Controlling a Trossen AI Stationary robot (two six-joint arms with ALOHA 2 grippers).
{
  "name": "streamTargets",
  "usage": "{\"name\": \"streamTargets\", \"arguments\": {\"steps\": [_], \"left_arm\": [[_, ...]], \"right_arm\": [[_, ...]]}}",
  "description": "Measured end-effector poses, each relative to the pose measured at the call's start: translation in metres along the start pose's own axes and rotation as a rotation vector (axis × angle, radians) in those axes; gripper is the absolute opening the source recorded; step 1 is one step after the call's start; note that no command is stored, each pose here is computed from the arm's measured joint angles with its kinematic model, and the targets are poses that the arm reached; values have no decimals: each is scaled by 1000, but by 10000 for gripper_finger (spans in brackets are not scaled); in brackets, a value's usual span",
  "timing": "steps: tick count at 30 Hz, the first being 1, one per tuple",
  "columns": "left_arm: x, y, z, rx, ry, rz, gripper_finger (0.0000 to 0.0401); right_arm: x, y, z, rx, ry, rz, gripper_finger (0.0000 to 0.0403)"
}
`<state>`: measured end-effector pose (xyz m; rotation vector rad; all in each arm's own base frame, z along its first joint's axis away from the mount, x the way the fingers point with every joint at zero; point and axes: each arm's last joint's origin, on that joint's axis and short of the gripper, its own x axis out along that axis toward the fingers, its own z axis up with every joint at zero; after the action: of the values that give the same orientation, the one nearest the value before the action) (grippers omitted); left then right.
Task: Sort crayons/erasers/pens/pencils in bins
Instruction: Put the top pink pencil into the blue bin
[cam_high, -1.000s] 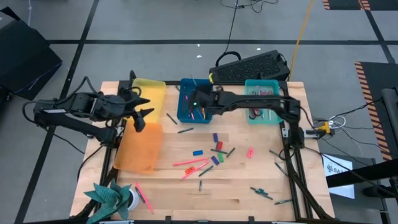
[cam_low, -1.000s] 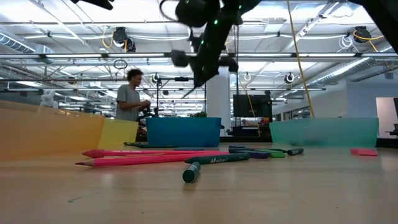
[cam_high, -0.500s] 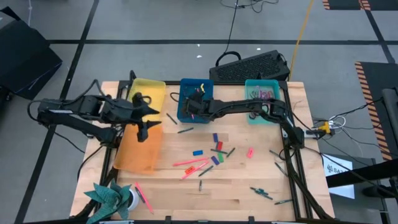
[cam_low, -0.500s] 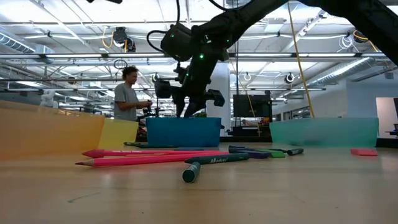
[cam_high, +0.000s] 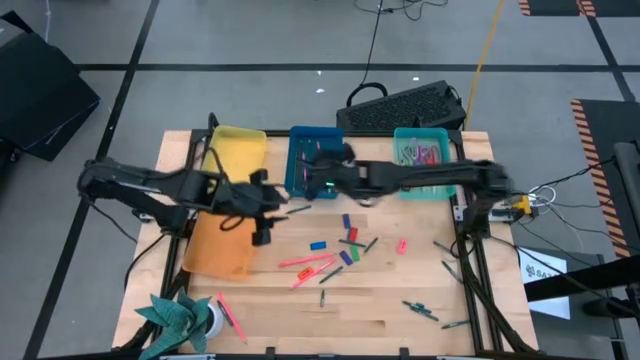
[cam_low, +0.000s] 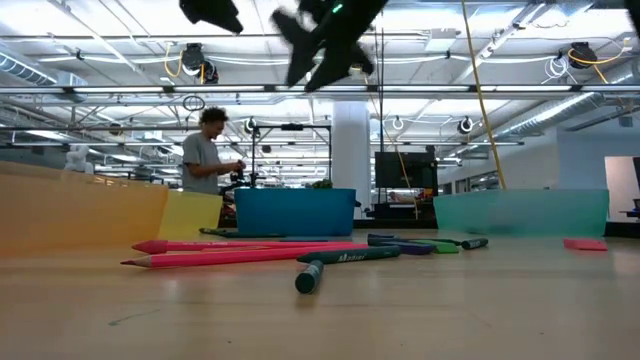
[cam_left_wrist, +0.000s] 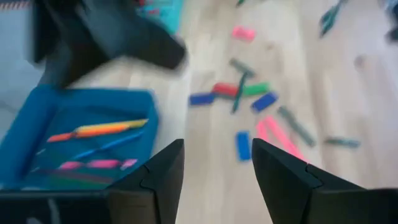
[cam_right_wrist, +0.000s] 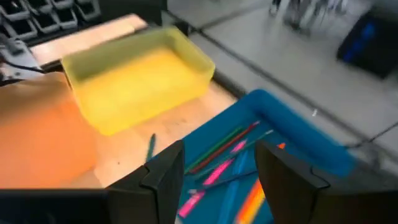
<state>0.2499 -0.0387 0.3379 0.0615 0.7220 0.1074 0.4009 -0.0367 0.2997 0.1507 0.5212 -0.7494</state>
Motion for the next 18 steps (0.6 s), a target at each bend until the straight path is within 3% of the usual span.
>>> {"name": "streamTargets", "arguments": {"steps": [5,10,12,15,18], "left_arm": [[17,-24,-9,-118,-150,-44,191],[52,-45,-47,-43,-82,-115,190],[66,-51,-64,-50,-7,-129,186],[82,-60,-70,-164,-23,-117,170],[90,-73,-77,-96,-90,-132,147]], "right_arm": [[-75,-30,-22,-29,-134,108,185],[-121,-55,-68,12,-268,305,185],[-129,-56,-86,-35,-302,385,185],[-144,-47,-105,-94,-324,469,185],[-160,-35,-114,-126,-348,486,185]]}}
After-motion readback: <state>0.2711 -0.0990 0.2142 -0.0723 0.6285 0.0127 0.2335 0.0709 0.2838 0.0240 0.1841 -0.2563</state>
